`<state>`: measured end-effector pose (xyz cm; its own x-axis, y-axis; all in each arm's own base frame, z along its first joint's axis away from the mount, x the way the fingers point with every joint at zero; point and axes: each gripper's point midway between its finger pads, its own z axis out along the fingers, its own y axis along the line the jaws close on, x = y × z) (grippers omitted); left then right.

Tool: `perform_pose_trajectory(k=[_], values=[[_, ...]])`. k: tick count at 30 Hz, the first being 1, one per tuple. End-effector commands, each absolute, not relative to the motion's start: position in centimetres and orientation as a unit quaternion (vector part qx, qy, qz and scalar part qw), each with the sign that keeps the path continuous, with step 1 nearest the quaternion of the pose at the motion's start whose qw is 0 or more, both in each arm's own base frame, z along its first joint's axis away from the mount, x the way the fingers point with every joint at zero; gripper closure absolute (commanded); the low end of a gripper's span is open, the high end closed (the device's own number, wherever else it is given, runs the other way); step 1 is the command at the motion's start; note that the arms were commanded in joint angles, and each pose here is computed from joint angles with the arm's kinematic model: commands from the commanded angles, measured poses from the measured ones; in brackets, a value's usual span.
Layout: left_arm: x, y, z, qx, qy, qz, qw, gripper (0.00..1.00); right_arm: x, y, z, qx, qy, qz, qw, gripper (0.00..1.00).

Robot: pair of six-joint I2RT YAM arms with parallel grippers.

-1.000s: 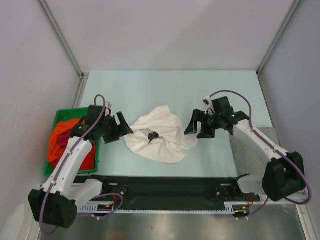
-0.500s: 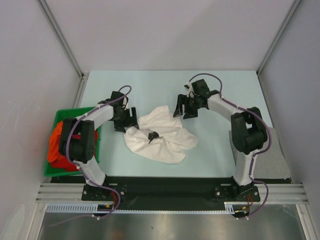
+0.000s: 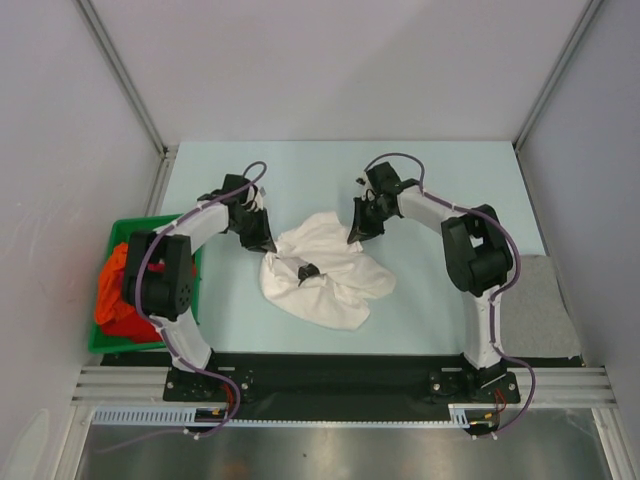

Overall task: Fold and stack the t-shirts
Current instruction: Flatten the tshirt out

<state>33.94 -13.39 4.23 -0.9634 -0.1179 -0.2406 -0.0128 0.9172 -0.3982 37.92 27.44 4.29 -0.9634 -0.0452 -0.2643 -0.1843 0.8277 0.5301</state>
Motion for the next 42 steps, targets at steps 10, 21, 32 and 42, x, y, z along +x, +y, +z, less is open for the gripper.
perform_pose_trajectory(k=[10,21,32,42], values=[[33.5,-18.2,31.8,-0.009,0.825,-0.417,0.381,1.0,41.5,16.7,35.8,-0.007,0.866,0.156,0.475,1.0],[21.7,-19.9,43.4,0.059,0.699,-0.555,0.448,1.0,25.9,9.2,63.1,0.02,0.562,0.241,0.791,1.0],[21.4,-18.4,44.3,0.043,0.739,-0.469,0.482,1.0,25.8,11.7,68.6,-0.014,0.488,0.31,0.816,1.0],[21.4,-14.0,53.5,0.036,0.691,-0.369,0.621,1.0,18.7,13.1,71.9,-0.093,0.428,0.376,0.817,1.0]])
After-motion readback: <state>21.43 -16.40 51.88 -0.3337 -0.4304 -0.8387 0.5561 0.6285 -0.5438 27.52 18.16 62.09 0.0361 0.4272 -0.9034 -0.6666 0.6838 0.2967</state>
